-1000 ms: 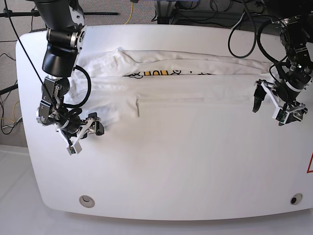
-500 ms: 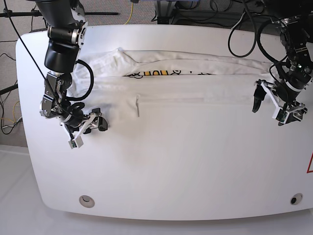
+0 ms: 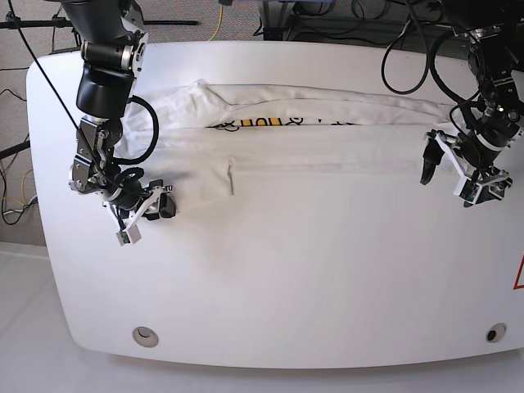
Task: Fold the T-shirt properly
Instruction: 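Move both grippers to the folded edge and grasp it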
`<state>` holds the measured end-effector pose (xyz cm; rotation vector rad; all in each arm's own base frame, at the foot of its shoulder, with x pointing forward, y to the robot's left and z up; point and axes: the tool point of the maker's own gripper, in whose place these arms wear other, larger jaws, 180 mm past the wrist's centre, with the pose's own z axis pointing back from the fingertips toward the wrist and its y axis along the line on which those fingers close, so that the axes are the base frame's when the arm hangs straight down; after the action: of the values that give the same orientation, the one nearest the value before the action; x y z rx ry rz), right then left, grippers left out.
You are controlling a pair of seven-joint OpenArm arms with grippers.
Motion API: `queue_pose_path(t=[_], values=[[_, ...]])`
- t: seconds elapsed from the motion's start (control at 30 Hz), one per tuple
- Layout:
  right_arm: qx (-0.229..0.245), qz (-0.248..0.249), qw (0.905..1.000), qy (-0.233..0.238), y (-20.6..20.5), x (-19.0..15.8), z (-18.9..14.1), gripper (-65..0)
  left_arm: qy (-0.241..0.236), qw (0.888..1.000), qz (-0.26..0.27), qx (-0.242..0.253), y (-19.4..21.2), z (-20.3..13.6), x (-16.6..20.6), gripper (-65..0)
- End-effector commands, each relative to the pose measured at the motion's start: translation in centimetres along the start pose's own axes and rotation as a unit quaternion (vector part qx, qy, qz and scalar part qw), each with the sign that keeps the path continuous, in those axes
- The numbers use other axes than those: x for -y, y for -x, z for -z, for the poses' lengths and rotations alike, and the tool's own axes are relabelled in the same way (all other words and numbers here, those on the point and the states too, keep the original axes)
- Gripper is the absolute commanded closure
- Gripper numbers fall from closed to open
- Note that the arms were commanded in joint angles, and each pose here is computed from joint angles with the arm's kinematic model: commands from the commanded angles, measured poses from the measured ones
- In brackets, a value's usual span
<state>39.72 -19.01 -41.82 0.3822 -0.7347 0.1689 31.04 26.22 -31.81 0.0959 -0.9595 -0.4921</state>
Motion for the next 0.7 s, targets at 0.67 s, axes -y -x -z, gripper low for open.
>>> queue_pose_path(t=[0.67], values=[[0.003,-0.006,0.9999,-0.009,-1.0,-0.8,0.5,-32.2,-0.008,1.0,0.006,0.017,-1.0,-0.4,-0.8,-56.1]])
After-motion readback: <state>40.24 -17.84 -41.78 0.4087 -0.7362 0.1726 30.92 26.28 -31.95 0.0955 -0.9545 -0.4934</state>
